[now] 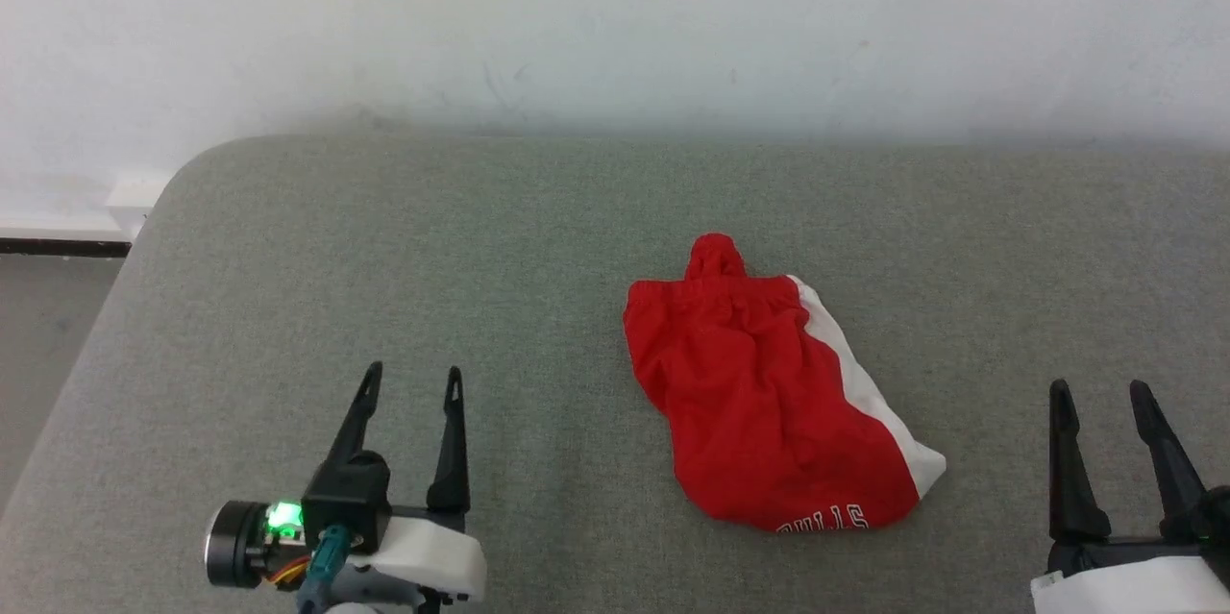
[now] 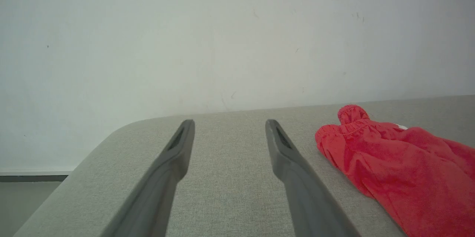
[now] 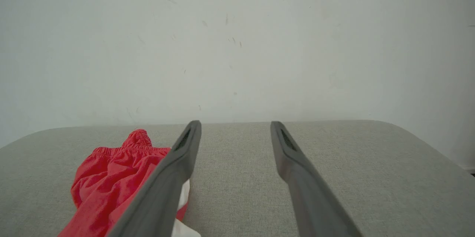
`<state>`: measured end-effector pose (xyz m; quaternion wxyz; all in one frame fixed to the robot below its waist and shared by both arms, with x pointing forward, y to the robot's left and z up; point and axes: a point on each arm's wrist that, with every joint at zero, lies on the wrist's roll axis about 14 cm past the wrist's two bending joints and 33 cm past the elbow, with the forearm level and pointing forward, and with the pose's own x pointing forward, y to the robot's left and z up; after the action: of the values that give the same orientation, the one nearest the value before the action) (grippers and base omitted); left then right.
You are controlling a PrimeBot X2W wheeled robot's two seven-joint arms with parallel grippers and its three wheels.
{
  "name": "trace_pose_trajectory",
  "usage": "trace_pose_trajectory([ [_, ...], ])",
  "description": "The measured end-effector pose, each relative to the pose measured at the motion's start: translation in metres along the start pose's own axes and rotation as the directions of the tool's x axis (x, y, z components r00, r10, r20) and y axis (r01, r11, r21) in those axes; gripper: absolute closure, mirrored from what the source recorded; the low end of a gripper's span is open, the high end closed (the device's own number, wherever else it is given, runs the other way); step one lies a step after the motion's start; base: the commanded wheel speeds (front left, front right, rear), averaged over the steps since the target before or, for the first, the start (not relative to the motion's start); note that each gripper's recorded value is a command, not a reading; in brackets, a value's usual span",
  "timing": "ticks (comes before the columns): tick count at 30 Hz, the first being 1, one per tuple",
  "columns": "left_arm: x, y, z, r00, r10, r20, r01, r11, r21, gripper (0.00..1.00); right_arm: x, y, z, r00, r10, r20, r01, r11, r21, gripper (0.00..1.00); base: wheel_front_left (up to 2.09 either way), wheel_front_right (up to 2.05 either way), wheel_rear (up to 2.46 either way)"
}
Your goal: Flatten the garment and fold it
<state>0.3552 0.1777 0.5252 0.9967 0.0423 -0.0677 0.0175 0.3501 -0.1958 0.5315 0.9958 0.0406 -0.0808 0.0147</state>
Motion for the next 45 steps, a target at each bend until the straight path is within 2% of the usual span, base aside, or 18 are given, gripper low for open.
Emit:
trace_pose_trajectory([
  [5, 0.035, -0.020, 0.024, 0.992, -0.105, 0.077, 0.106, 0.994, -0.010, 0.00, 0.005, 0.000, 0.001, 1.000, 0.001, 0.005, -0.001, 1.000, 0.001, 0.00, 0.00, 0.00, 0.00],
  [10, 0.088, -0.053, 0.069, 0.945, -0.264, 0.195, 0.262, 0.964, 0.038, 0.00, 0.012, 0.000, 0.009, 0.999, -0.004, 0.036, 0.004, 1.000, 0.002, 0.00, 0.00, 0.00, 0.00],
  [16, 0.139, -0.106, 0.085, 0.873, -0.467, 0.144, 0.446, 0.881, 0.156, 0.00, 0.009, -0.016, 0.010, 0.998, -0.055, 0.036, 0.055, 0.998, -0.008, 0.00, 0.00, 0.00, 0.00],
  [20, 0.163, -0.153, 0.078, 0.822, -0.570, 0.004, 0.557, 0.805, 0.204, 0.00, 0.009, -0.026, 0.007, 0.996, -0.088, 0.027, 0.088, 0.996, -0.008, 0.00, 0.00, 0.00, 0.00],
  [22, 0.162, -0.181, 0.062, 0.771, -0.629, -0.099, 0.634, 0.744, 0.211, 0.00, 0.010, -0.030, 0.006, 0.995, -0.100, 0.024, 0.101, 0.995, -0.008, 0.00, 0.00, 0.00, 0.00],
  [26, 0.151, -0.230, 0.028, 0.636, -0.712, -0.298, 0.771, 0.606, 0.197, 0.00, 0.011, -0.037, 0.001, 0.992, -0.124, 0.011, 0.124, 0.992, -0.003, 0.00, 0.00, 0.00, 0.00],
  [31, 0.131, -0.255, -0.026, 0.443, -0.700, -0.560, 0.885, 0.439, 0.152, 0.00, 0.017, -0.040, -0.005, 0.991, -0.134, -0.006, 0.134, 0.991, -0.001, 0.00, 0.00, 0.00, 0.00],
  [34, 0.130, -0.256, -0.049, 0.357, -0.657, -0.664, 0.914, 0.391, 0.105, 0.00, 0.020, -0.047, -0.009, 0.988, -0.156, -0.015, 0.156, 0.988, 0.001, 0.00, 0.00, 0.00, 0.00],
  [37, 0.131, -0.257, -0.067, 0.282, -0.606, -0.744, 0.923, 0.382, 0.039, 0.00, 0.022, -0.053, -0.014, 0.984, -0.174, -0.028, 0.175, 0.985, 0.004, 0.00, 0.00, 0.00, 0.00],
  [39, 0.132, -0.257, -0.079, 0.247, -0.571, -0.782, 0.929, 0.371, 0.023, 0.00, 0.022, -0.055, -0.018, 0.983, -0.179, -0.042, 0.180, 0.984, 0.005, 0.00, 0.00, 0.00, 0.00],
  [42, 0.126, -0.257, -0.100, 0.197, -0.492, -0.848, 0.946, 0.321, 0.034, 0.00, 0.021, -0.058, -0.024, 0.980, -0.192, -0.061, 0.192, 0.981, 0.002, 0.00, 0.00, 0.00, 0.00],
  [45, 0.115, -0.263, -0.118, 0.140, -0.468, -0.873, 0.959, 0.282, 0.003, 0.00, 0.016, -0.068, -0.027, 0.972, -0.224, -0.076, 0.224, 0.974, -0.007, 0.00, 0.00, 0.00, 0.00],
])
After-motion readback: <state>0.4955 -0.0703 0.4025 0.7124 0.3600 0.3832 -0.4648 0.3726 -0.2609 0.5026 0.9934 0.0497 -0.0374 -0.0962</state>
